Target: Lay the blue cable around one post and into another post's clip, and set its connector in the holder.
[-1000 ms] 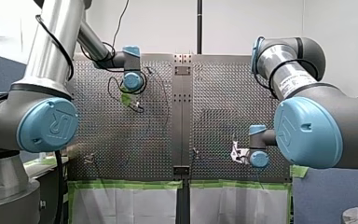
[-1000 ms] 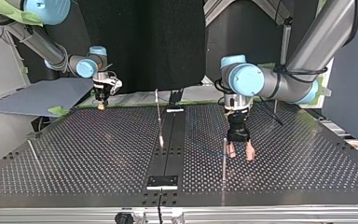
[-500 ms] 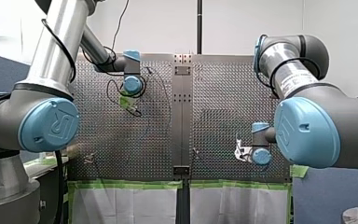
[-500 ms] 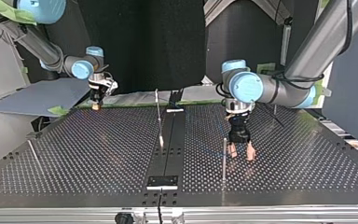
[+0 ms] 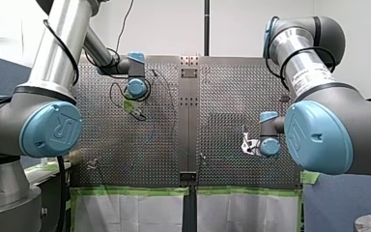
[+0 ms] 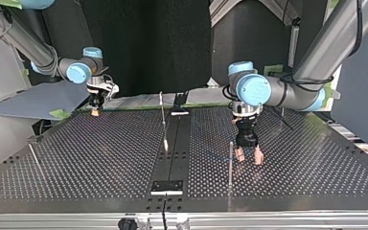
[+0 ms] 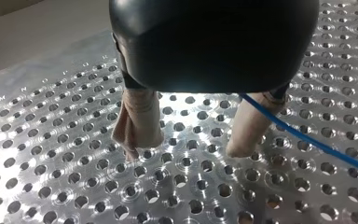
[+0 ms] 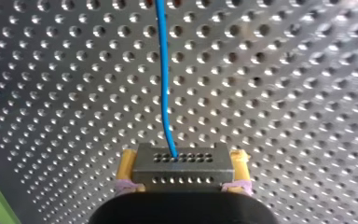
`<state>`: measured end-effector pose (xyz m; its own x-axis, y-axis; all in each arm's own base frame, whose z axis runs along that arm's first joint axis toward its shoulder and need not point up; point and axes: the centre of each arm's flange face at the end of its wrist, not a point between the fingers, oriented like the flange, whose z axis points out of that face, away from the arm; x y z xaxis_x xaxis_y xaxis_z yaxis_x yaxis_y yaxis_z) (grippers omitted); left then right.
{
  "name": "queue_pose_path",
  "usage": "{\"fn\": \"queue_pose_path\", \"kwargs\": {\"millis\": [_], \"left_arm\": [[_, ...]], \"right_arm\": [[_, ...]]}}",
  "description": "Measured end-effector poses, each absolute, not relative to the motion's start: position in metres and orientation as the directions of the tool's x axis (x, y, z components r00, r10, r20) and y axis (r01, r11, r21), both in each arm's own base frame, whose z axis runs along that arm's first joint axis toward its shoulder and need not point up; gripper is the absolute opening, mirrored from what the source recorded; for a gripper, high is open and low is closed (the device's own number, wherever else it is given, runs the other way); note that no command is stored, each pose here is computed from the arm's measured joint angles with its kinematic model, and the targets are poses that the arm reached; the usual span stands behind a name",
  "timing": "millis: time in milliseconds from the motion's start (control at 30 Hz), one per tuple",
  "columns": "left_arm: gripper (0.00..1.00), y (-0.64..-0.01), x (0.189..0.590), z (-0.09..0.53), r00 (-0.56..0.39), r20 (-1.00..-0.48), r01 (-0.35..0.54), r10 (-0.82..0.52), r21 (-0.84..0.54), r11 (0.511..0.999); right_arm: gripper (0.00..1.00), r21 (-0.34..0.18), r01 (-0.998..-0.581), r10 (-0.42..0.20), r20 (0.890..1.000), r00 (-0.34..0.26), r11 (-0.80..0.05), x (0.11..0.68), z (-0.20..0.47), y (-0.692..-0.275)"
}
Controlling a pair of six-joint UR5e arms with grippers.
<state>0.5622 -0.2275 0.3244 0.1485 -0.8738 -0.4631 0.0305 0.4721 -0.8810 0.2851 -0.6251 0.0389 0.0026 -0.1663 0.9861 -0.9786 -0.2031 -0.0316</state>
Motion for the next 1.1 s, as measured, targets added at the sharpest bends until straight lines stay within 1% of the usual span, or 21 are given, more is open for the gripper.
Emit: {"fn": "queue_pose_path", "kwargs": {"millis": [167, 367, 700, 900, 1100], "left_arm": [[1.0, -0.228, 0.561, 0.324, 0.148, -0.469, 0.026, -0.87, -0.878, 0.478], [1.0, -0.232, 0.559, 0.323, 0.142, -0.483, 0.021, -0.864, -0.871, 0.491], [1.0, -0.234, 0.558, 0.323, 0.136, -0.486, 0.021, -0.863, -0.87, 0.493], [1.0, -0.234, 0.558, 0.323, 0.133, -0.485, 0.024, -0.865, -0.87, 0.492], [1.0, -0.235, 0.558, 0.323, 0.129, -0.484, 0.028, -0.866, -0.871, 0.491]], "right_arm": [[0.01, -0.038, -0.979, -0.165, 0.986, -0.004, -0.201, 0.283, 0.053, -0.613], [0.01, -0.054, -0.978, -0.183, 0.983, -0.017, -0.201, 0.281, 0.069, -0.594], [0.01, -0.053, -0.972, -0.181, 0.984, -0.011, -0.228, 0.286, 0.108, -0.582], [0.01, -0.033, -0.966, -0.172, 0.985, 0.012, -0.255, 0.292, 0.137, -0.577], [0.01, -0.016, -0.969, -0.154, 0.988, 0.023, -0.248, 0.29, 0.173, -0.577]]}}
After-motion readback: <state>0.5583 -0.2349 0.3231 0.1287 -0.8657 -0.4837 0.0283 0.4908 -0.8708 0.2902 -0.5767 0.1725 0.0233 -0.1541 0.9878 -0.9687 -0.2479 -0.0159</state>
